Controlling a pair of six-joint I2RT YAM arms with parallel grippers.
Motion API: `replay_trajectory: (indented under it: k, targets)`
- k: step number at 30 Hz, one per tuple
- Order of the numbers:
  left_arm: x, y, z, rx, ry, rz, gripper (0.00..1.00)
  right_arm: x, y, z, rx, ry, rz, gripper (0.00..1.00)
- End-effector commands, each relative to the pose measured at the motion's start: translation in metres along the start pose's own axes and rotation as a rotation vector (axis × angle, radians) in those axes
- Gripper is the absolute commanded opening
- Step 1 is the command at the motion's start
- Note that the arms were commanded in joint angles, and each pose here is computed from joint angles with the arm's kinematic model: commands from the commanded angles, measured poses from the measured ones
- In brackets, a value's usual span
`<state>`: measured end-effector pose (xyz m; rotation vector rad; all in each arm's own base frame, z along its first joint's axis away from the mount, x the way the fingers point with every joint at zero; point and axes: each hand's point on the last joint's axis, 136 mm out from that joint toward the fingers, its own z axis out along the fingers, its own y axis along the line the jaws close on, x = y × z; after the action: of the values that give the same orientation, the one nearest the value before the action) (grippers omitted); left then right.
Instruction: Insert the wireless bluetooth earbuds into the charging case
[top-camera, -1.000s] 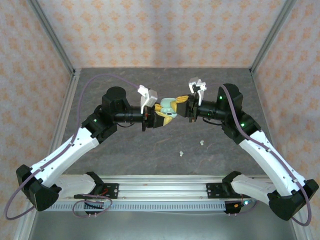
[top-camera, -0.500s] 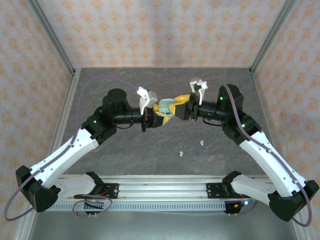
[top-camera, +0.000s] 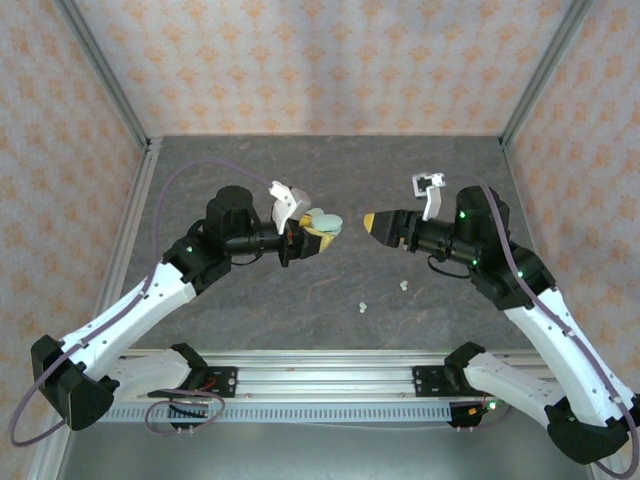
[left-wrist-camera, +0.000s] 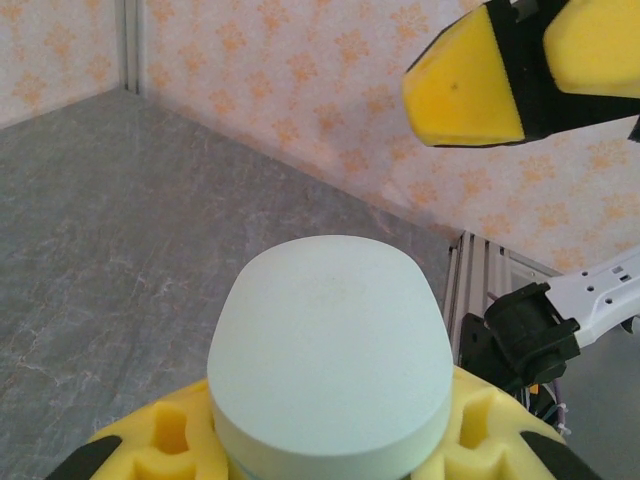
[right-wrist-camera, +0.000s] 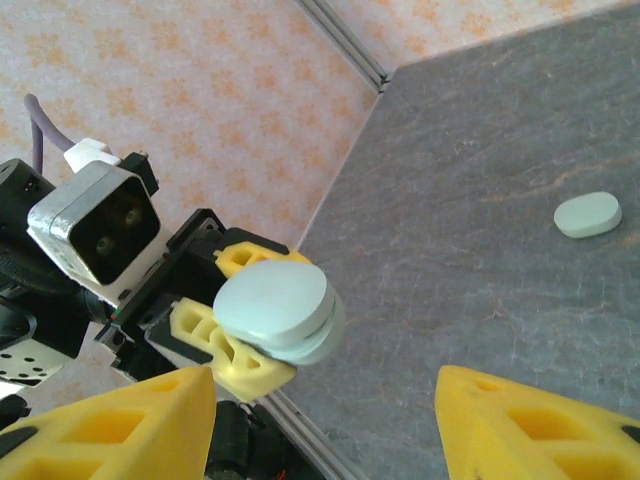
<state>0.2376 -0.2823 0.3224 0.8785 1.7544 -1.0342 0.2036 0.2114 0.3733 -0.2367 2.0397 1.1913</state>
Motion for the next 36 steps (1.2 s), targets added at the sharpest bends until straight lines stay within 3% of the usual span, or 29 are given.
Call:
replay_trajectory:
  k: [1,12,22,36]
  targets:
    - [-0.011,-0.003,-0.007,0.003,-0.041,0.016,0.13,0.014,0.001,-0.001,-0.027,0.029,-0.011,0.61]
    - [-0.02,-0.017,-0.006,0.089,-0.042,-0.002,0.13,0.014,0.014,0.021,-0.134,0.024,-0.26,0.67]
    - [-0.027,-0.02,-0.006,0.107,-0.047,-0.01,0.12,0.022,0.034,0.031,-0.263,0.088,-0.382,0.69]
    - [-0.029,-0.027,-0.007,0.138,-0.042,-0.018,0.12,-0.01,0.035,0.045,-0.217,-0.016,-0.462,0.68]
